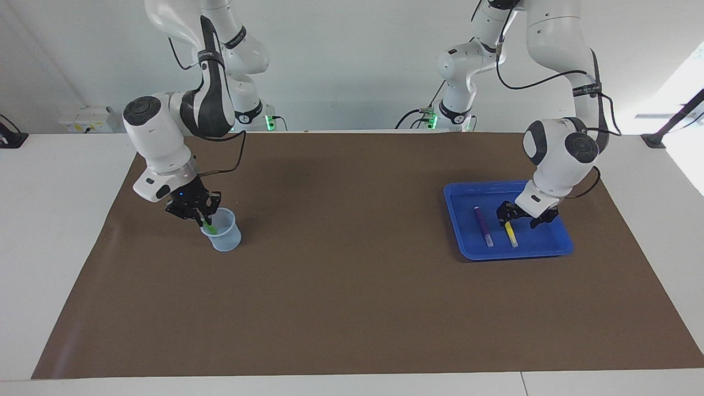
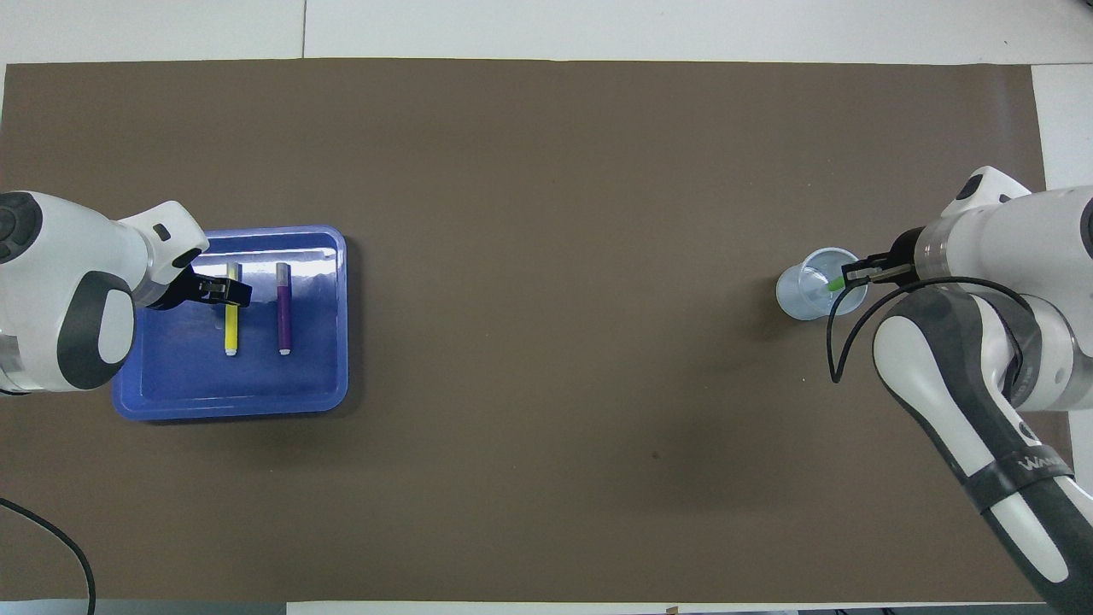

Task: Transfer and insert pens with both arms
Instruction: 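Grasp the yellow pen with the left gripper while the right gripper releases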

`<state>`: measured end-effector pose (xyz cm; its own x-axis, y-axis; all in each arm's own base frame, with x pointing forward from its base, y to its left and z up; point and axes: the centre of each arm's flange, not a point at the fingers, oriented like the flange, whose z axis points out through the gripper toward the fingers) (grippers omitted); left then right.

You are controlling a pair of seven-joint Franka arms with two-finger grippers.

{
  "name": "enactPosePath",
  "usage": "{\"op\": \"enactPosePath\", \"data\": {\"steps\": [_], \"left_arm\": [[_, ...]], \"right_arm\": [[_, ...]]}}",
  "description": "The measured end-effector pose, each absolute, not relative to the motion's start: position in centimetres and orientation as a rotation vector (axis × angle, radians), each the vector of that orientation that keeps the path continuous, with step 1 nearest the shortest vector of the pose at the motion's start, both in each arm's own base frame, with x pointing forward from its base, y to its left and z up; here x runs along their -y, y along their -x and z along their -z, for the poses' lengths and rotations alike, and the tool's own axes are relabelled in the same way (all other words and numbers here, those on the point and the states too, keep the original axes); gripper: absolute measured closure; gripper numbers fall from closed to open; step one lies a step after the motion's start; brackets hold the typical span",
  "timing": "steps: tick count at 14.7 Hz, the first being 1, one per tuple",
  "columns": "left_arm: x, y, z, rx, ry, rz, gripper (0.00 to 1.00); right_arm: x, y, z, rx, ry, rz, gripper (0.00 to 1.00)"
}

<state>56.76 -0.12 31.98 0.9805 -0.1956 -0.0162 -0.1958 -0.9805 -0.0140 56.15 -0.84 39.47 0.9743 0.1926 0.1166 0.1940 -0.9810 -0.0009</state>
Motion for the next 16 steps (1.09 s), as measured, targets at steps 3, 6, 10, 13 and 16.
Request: {"op": "enactPosePath", "data": {"steps": [3,6,10,13,16], "left_arm": [[0.1,-56.8,-31.2,-0.310,3.115,-0.011,0.11],[0.2,-56.8,-30.8,-0.312,3.116,-0.019,0.19],[0.2,-56.9,-29.8,-0.314,3.121,-0.026,0.23],[0.2,-56.9,-29.8,-0.306,3.122,-0.025,0.36],[0.3,-57.0,-30.2,-0.303,3.120,-0.012,0.69]], "right_arm": [[0.9,-56.1,-39.3,0.314,3.115,0.176,0.79],[0.9,-56.3,-39.8,0.314,3.116,0.196,0.50],[0.9,-57.3,-42.7,0.314,3.117,0.288,0.07],[0.9,-57.6,-46.8,0.270,3.118,0.310,0.00],[0.5,-57.5,-52.5,0.146,3.119,0.246,0.00]]}}
